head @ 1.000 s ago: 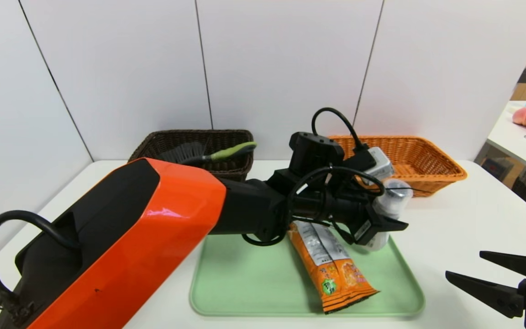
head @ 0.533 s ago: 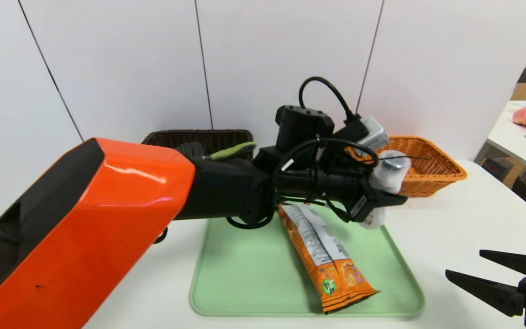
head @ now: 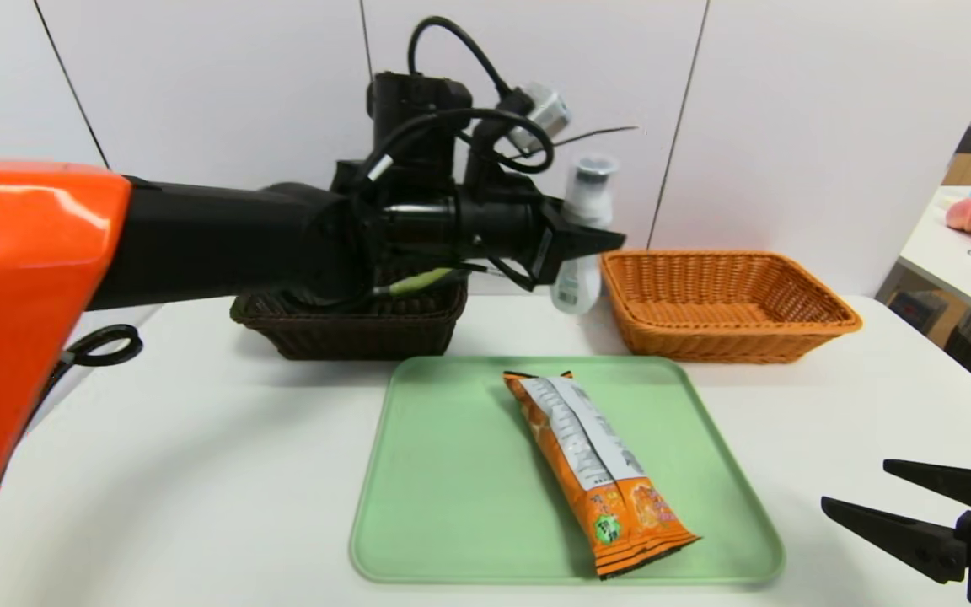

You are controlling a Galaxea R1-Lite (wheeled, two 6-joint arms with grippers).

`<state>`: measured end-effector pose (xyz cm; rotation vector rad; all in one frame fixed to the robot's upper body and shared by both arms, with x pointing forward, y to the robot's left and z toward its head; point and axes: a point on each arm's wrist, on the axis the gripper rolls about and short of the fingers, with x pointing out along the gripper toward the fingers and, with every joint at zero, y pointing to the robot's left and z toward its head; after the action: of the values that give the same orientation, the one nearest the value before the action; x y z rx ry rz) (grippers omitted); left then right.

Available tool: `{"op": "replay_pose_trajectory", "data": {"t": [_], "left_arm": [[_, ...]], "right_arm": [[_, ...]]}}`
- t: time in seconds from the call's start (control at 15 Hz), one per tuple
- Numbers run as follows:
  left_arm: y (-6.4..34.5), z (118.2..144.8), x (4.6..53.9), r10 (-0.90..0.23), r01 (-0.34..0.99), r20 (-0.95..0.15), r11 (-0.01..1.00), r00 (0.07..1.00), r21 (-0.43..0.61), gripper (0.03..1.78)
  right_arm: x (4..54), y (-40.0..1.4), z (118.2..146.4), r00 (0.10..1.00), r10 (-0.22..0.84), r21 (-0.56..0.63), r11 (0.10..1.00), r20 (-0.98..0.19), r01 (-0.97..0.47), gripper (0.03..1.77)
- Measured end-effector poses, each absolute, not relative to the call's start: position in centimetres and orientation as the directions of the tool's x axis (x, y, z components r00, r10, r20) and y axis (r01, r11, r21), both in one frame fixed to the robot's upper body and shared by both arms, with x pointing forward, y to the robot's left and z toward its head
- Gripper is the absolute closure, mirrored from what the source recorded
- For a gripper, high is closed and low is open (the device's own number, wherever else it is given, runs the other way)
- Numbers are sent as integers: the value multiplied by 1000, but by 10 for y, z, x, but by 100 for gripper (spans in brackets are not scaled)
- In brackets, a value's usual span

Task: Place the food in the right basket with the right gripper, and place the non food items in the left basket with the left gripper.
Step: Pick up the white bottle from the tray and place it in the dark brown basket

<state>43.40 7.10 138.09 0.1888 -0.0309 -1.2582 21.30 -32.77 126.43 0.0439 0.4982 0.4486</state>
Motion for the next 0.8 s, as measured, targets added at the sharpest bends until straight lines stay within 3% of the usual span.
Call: {"op": "replay_pose_trajectory", "data": {"t": [0.47,0.8], "left_arm": [[182,1410,476,-824,827,-97,545,559,134,110],[222,1401,485,-764,782,-170,618,622,79,110]], "right_arm": [[214,-327,1263,778,431,151,900,-458,-410,10],[215,-327,1263,777,431,152,900,-459,-409,10]]}}
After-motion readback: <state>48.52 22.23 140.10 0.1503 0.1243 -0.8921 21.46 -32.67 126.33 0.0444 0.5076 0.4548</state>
